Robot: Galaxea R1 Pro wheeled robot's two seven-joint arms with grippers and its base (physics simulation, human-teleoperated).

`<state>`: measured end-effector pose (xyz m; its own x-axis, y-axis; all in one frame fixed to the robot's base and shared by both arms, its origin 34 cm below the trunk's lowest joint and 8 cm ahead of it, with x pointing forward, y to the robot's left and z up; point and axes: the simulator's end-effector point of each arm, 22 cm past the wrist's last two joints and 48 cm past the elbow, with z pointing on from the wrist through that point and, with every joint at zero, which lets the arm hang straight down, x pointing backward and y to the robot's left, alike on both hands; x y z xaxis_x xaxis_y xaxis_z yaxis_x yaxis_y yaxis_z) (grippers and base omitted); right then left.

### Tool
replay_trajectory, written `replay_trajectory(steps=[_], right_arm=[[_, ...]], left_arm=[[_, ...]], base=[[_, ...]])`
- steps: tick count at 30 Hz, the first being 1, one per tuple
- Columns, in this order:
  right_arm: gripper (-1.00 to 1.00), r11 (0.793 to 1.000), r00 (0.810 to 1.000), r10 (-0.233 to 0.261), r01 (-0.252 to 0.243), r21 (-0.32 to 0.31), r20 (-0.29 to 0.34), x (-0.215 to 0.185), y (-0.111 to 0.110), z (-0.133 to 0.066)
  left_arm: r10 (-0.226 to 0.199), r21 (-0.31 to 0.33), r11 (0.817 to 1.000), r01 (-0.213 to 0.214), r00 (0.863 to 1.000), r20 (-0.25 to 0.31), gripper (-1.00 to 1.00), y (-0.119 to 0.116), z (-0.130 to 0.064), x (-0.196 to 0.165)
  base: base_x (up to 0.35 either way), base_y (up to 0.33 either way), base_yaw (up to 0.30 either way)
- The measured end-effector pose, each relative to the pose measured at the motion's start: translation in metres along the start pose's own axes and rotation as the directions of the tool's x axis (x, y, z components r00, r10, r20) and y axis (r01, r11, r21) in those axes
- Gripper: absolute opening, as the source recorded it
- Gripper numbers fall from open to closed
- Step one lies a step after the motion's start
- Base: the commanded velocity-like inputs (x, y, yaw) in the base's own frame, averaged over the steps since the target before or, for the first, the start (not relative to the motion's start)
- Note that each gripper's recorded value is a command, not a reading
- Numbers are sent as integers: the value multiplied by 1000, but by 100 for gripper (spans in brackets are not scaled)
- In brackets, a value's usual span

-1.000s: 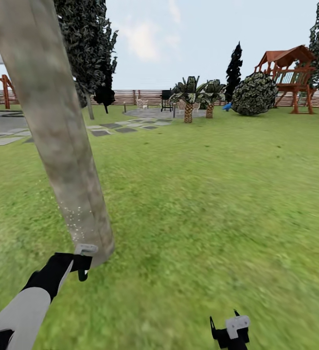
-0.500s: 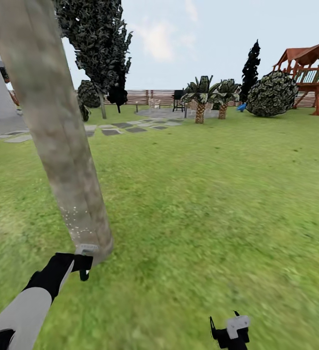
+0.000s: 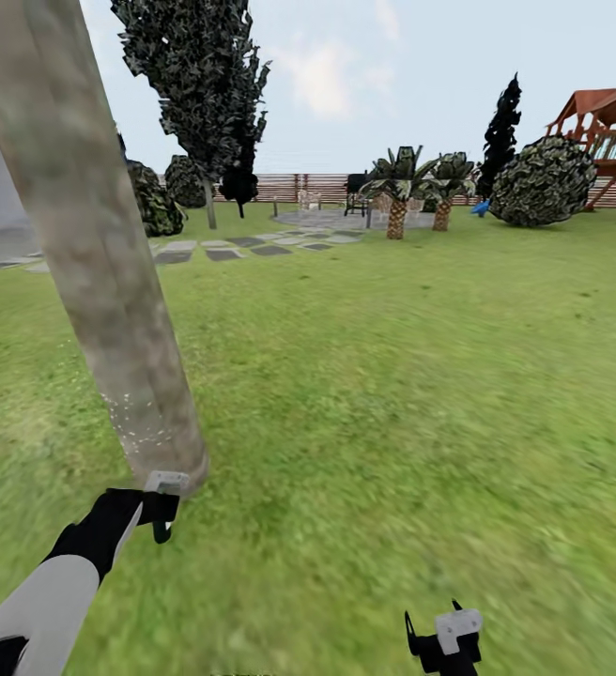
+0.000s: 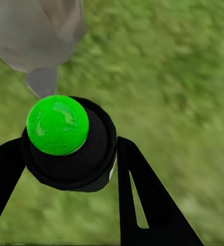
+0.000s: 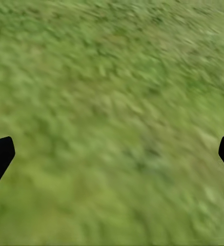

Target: In the garden, pick up the pesticide atomizer on the floor and spray pesticide onto both trees until each tree trunk is fully covered.

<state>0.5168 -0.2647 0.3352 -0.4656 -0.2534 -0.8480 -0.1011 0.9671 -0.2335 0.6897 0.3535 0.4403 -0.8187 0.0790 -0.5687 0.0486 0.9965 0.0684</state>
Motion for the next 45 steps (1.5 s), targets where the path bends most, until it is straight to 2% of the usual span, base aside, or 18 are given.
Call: replay_trajectory(steps=[5, 16, 21, 24, 34, 36, 38, 40, 45], right_arm=[[100, 1000, 1000, 0, 0, 0, 0, 0, 0, 0], [100, 1000, 1000, 0, 0, 0, 0, 0, 0, 0], [100, 1000, 1000, 0, 0, 0, 0, 0, 0, 0], [100, 1000, 1000, 0, 0, 0, 0, 0, 0, 0], [100, 1000, 1000, 0, 0, -2, 0, 0, 0, 0], [100, 1000, 1000, 0, 0, -2, 0, 0, 0, 0], [100, 1000, 1000, 0, 0, -1, 0, 0, 0, 0], [100, 1000, 1000, 0, 0, -1, 0, 0, 0, 0], [100, 1000, 1000, 0, 0, 0, 0, 0, 0, 0]], left_arm=[[0, -2, 1000, 0, 1000, 0, -100, 1, 0, 0], [-1, 0, 1000, 1, 1000, -9, -100, 0, 1, 4], [-2, 1, 1000, 2, 1000, -7, -100, 0, 1, 4], [-22, 7, 1000, 22, 1000, -2, -100, 0, 1, 3], [-28, 15, 1000, 28, 1000, 1, -100, -3, 1, 2], [-33, 21, 999, 32, 999, 22, -100, -5, 1, -3], [-44, 33, 999, 41, 996, 81, -100, -8, 0, -16], [-50, 38, 998, 46, 993, 107, -100, -8, -1, -23], [-34, 34, 999, 30, 991, 127, -100, -7, -3, -32]], base=[[74, -266, 270], [191, -232, 39], [142, -243, 261], [96, -260, 277], [7, -271, 276], [65, -269, 258], [172, -235, 132], [203, -220, 33], [137, -120, 3]])
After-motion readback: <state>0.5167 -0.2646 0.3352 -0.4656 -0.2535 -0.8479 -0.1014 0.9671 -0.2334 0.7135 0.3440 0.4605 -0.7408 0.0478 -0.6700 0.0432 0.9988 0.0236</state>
